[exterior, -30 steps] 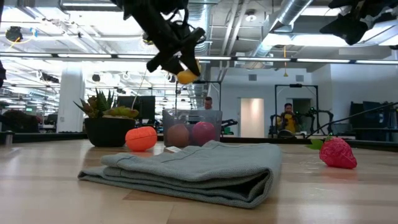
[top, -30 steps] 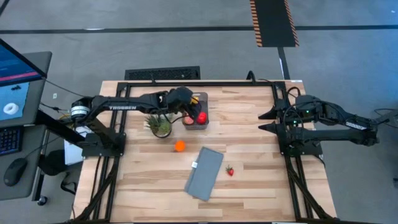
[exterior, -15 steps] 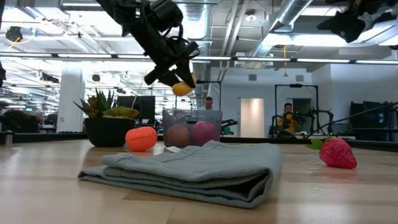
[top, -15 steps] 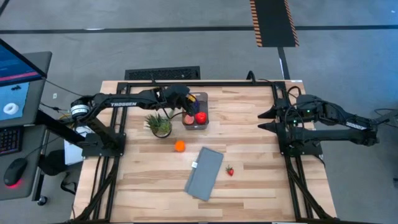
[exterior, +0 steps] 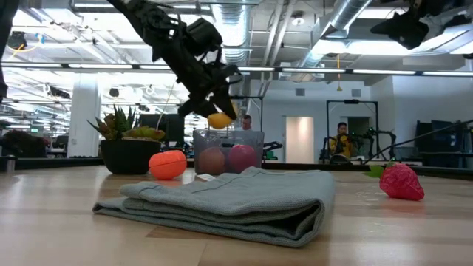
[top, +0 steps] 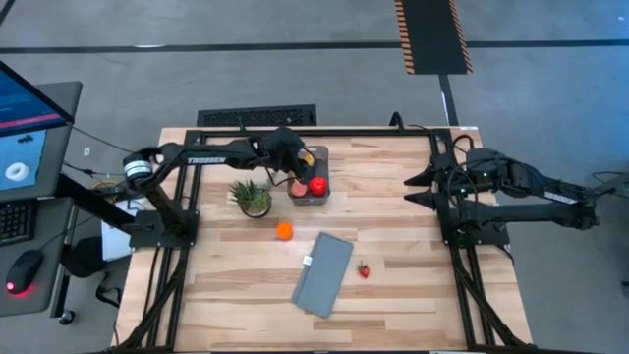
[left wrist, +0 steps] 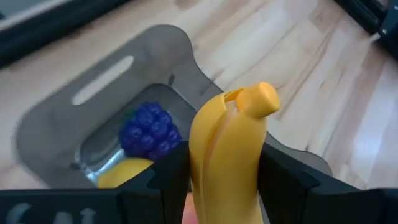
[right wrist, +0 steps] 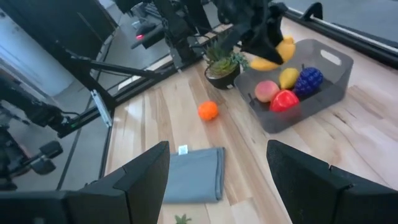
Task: Pick and placing Produce into tupperware
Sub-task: Put the yellow banana into the black bin
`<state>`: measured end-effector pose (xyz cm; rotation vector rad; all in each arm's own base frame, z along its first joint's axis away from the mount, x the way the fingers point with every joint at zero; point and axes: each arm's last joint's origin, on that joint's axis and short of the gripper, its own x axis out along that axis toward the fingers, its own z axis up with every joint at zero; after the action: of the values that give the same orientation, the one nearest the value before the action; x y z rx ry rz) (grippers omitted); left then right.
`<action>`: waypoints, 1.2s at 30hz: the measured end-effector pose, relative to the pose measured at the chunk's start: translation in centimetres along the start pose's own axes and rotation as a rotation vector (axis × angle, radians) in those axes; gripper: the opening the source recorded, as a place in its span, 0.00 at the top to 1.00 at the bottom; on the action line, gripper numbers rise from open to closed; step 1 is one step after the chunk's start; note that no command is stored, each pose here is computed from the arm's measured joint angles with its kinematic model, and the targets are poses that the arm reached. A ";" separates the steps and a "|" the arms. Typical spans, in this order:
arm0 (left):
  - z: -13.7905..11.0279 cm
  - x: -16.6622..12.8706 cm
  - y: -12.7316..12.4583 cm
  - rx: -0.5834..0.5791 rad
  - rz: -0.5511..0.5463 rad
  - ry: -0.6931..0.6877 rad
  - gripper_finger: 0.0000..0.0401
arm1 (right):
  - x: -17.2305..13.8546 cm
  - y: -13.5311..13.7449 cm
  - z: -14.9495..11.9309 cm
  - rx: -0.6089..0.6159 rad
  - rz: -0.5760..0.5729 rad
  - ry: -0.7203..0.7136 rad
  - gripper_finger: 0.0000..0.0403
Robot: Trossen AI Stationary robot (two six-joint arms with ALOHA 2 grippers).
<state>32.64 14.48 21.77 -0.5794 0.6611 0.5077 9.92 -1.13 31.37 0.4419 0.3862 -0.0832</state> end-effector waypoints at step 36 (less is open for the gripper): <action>-0.8 2.3 0.3 0.032 0.031 0.034 0.61 | 0.7 0.5 0.3 0.003 0.031 -0.006 0.28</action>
<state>33.66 14.76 19.55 -0.5488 0.7104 0.5164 10.79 -0.78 31.56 0.4506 0.3736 -0.0550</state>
